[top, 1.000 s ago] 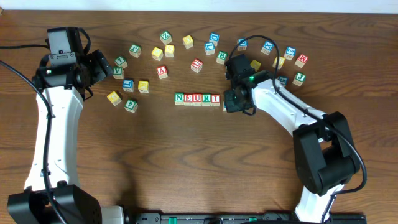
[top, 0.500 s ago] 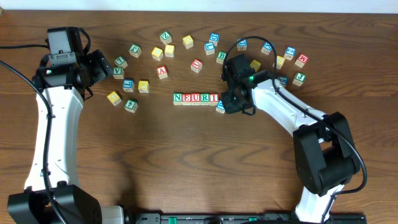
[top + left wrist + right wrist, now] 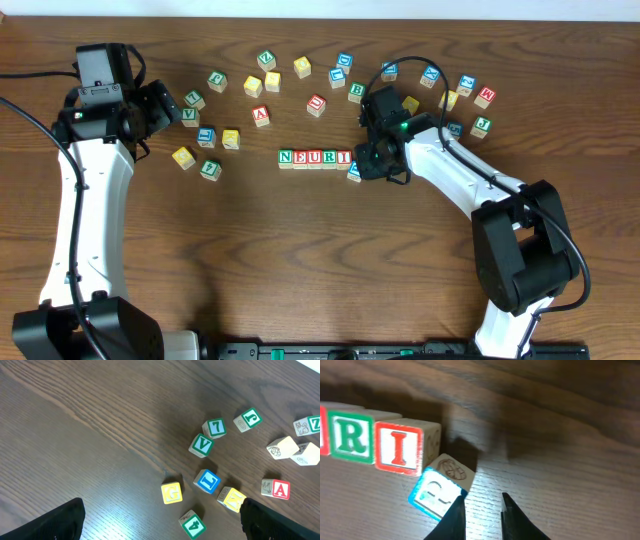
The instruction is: Spell out NEURIPS
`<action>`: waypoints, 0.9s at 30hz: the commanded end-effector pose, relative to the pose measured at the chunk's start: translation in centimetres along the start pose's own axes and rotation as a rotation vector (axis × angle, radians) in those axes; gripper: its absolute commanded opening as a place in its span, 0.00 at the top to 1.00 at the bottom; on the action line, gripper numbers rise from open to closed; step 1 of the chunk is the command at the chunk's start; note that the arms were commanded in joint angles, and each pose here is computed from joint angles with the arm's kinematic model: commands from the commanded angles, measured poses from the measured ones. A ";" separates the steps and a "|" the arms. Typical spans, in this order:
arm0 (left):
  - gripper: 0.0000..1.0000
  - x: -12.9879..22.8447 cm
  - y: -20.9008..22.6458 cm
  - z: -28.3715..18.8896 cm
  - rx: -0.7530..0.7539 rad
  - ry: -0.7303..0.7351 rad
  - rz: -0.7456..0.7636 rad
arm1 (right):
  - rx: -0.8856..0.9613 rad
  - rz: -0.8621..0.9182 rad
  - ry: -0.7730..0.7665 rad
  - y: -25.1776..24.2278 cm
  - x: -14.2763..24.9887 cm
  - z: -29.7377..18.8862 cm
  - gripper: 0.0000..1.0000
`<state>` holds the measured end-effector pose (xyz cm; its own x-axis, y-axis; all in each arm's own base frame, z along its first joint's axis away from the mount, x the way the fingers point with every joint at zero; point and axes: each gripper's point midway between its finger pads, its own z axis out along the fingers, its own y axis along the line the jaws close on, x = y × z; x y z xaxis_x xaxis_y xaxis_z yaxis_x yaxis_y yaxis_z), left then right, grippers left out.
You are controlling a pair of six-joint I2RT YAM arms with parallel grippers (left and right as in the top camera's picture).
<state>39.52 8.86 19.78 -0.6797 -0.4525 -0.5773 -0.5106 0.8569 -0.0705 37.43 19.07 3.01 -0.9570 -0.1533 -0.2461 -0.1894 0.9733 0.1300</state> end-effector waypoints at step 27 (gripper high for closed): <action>0.02 -0.4 0.1 0.0 -0.006 -0.007 -0.001 | -0.024 -0.395 0.024 5.7 0.8 0.9 0.99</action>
<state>39.53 8.86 19.78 -0.6795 -0.4525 -0.5776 -0.5105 0.8569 -0.0707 34.68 25.55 2.57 -0.7999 -0.5453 -0.2504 -0.5826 0.8058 0.1062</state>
